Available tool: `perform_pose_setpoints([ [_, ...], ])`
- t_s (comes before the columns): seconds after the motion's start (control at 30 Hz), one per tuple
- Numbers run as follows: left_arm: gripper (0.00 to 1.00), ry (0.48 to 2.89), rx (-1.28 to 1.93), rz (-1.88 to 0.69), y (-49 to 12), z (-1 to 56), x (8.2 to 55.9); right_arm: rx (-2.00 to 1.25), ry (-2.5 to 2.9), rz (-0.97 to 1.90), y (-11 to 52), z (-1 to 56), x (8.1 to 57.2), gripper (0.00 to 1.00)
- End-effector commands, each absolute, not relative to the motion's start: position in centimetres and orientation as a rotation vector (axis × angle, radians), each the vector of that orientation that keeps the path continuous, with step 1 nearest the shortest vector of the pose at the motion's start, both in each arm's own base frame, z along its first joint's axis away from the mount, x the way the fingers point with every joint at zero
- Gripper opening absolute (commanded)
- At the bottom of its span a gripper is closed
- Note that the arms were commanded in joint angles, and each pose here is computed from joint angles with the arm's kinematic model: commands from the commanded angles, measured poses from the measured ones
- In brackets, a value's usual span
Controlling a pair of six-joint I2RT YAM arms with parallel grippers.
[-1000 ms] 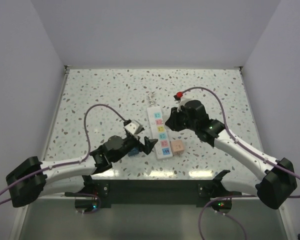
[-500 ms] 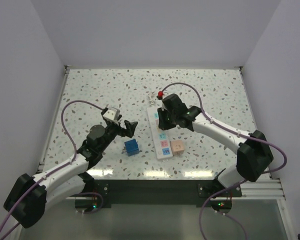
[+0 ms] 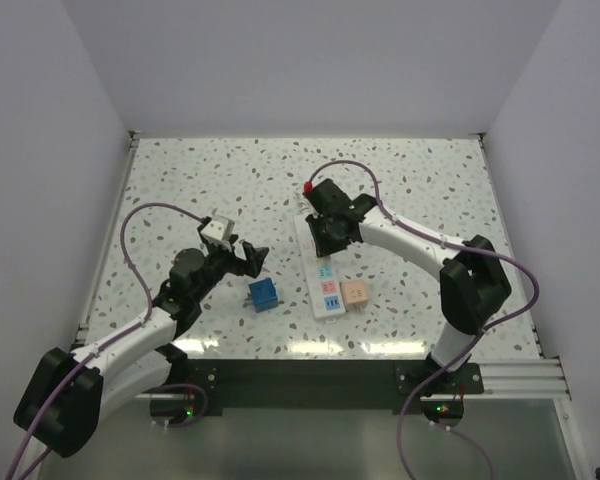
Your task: Insert the plug
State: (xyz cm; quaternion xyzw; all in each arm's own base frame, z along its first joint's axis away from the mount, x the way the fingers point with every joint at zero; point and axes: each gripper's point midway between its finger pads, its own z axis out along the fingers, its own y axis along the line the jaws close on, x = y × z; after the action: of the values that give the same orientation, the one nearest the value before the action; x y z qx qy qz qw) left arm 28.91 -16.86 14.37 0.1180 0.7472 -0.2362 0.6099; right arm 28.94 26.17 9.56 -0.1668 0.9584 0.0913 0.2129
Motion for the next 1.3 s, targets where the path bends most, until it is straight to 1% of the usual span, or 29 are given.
perform_pose_setpoints([
  [0.0,1.0,1.69,0.27,-0.579,-17.0,15.2,28.9,-0.439,2.658,0.21,26.1,11.2,29.7,0.0],
  [0.13,1.0,1.678,0.267,-0.584,-16.8,15.5,28.6,-0.446,2.651,0.19,26.4,11.6,30.4,0.0],
  [0.43,1.0,1.668,0.264,-0.592,-16.7,15.8,28.2,-0.445,2.694,0.134,25.8,10.5,30.2,0.0],
  [1.27,1.0,1.663,0.265,-0.601,-16.8,15.8,28.0,-0.421,2.704,0.144,26.6,9.4,30.8,0.0],
])
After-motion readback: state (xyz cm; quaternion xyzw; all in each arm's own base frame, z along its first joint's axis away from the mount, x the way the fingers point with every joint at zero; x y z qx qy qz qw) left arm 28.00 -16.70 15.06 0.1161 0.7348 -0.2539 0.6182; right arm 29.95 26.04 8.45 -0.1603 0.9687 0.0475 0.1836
